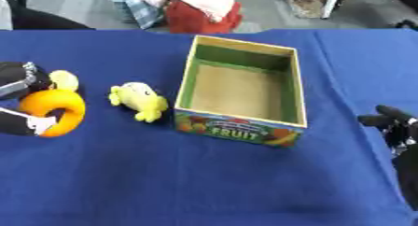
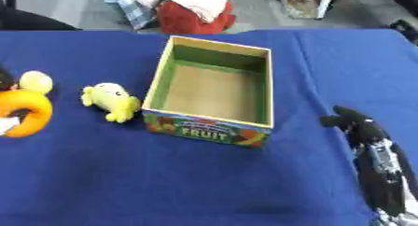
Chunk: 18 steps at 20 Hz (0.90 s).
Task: Pick up objects on the table and place them in the box.
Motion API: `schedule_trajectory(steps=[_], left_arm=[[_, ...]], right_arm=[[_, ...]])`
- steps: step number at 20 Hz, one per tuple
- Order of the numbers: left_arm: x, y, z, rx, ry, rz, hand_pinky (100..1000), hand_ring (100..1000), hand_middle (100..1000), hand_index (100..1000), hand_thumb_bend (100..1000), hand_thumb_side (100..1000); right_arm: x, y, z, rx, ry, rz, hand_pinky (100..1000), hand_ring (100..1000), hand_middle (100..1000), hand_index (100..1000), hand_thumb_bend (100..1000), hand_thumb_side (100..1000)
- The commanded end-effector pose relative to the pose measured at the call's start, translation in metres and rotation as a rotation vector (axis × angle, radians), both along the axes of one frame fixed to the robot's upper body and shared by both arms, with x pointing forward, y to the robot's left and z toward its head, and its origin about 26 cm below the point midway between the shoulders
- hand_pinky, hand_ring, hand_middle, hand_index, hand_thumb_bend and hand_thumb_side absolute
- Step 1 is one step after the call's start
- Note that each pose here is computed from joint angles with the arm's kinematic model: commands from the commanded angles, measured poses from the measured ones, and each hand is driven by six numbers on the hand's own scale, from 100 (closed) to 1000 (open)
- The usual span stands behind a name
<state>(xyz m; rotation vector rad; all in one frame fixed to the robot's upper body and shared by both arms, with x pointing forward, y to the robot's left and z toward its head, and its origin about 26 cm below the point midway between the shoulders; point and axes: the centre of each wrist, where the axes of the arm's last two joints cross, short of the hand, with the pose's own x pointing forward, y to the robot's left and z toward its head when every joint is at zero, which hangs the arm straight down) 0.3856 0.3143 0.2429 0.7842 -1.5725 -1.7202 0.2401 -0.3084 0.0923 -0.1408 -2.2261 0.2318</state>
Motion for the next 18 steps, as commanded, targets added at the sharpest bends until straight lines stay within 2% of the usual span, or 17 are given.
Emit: schedule_trajectory(steps=[1, 8, 18], left_arm=[[-0.003, -0.004, 0.025, -0.013, -0.068, -0.028, 337, 275, 265, 399, 100, 295], [0.000, -0.024, 0.042, -0.081, -0.129, -0.070, 295, 227, 233, 367, 100, 335], [0.010, -0.075, 0.071, -0.181, -0.187, -0.222, 278, 203, 217, 352, 100, 375]], right_arm=[[-0.001, -0.004, 0.007, -0.016, -0.018, 0.010, 952, 777, 620, 836, 100, 1000], [-0.001, -0.007, 0.008, -0.017, -0.018, 0.025, 952, 778, 619, 836, 100, 1000], [0.004, -0.009, 0.018, -0.033, -0.031, 0.082, 950, 778, 619, 835, 100, 1000]])
